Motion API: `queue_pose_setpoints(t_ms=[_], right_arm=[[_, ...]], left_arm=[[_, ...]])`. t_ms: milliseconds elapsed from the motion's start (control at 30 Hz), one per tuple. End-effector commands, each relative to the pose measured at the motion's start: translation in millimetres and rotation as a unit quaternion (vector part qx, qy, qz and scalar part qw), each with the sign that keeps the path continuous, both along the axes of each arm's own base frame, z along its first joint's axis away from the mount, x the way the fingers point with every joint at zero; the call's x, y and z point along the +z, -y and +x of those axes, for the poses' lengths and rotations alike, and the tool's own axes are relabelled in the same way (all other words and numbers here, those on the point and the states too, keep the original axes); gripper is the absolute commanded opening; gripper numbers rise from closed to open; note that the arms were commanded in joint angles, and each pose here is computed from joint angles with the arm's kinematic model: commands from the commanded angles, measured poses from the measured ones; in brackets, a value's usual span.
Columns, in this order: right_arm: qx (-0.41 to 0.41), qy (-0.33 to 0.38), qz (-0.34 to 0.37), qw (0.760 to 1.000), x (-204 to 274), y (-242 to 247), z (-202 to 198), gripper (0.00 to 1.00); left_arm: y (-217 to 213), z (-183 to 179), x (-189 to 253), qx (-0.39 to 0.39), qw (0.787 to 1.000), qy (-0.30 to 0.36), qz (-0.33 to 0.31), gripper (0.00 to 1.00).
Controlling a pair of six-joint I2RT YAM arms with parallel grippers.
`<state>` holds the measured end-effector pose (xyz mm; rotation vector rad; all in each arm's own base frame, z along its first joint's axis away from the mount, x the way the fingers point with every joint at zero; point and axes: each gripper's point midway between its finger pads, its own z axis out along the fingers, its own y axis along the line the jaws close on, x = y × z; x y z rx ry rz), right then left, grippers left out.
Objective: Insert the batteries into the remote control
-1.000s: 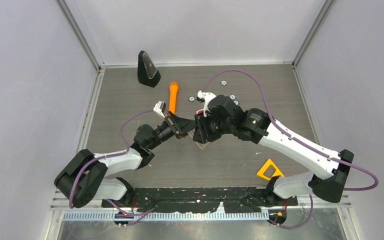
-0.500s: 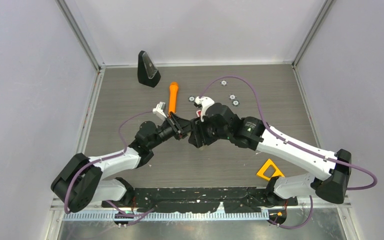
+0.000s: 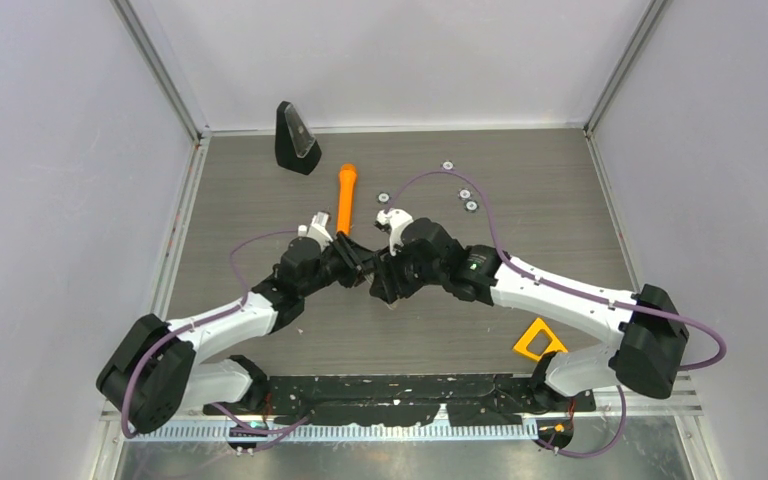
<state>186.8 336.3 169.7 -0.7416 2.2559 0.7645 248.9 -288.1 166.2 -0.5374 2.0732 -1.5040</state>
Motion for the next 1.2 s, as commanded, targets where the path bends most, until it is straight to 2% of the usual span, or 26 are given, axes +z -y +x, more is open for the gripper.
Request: queue_pose_setpoints(t_ms=[0, 33, 167, 300, 500, 633, 967, 1100, 1167], right_arm=[[0.094, -0.057, 0.106, 0.988, -1, -24, -21, 0.51], [0.102, -0.079, 0.123, 0.984, -5, -19, -25, 0.49], [0.136, -0.085, 0.207, 0.965, 11, -21, -22, 0.43], [0.138, -0.103, 0.237, 0.956, 11, -19, -18, 0.38], [0.114, -0.114, 0.269, 0.950, 7, -14, -3, 0.35], [0.098, -0.112, 0.267, 0.952, 3, -12, 7, 0.35], [0.049, -0.093, 0.238, 0.966, -15, 5, 27, 0.35], [0.011, -0.080, 0.200, 0.976, -32, 17, 37, 0.35], [-0.033, -0.058, 0.162, 0.984, -44, 29, 50, 0.35]], left_arm=[[3, 6, 75, -0.015, 0.994, 0.101, -0.038, 0.00], [-1, 9, 65, -0.011, 0.995, 0.096, -0.014, 0.00], [-8, 15, 49, -0.009, 0.993, 0.110, 0.033, 0.00], [-9, 21, 37, -0.013, 0.990, 0.119, 0.070, 0.00], [-19, 34, 13, -0.009, 0.978, 0.132, 0.163, 0.00], [-26, 41, 0, -0.007, 0.968, 0.132, 0.214, 0.00], [-39, 60, -22, 0.011, 0.949, 0.112, 0.295, 0.00], [-51, 70, -25, 0.017, 0.927, 0.118, 0.356, 0.00], [-54, 72, -23, 0.011, 0.909, 0.143, 0.391, 0.00]])
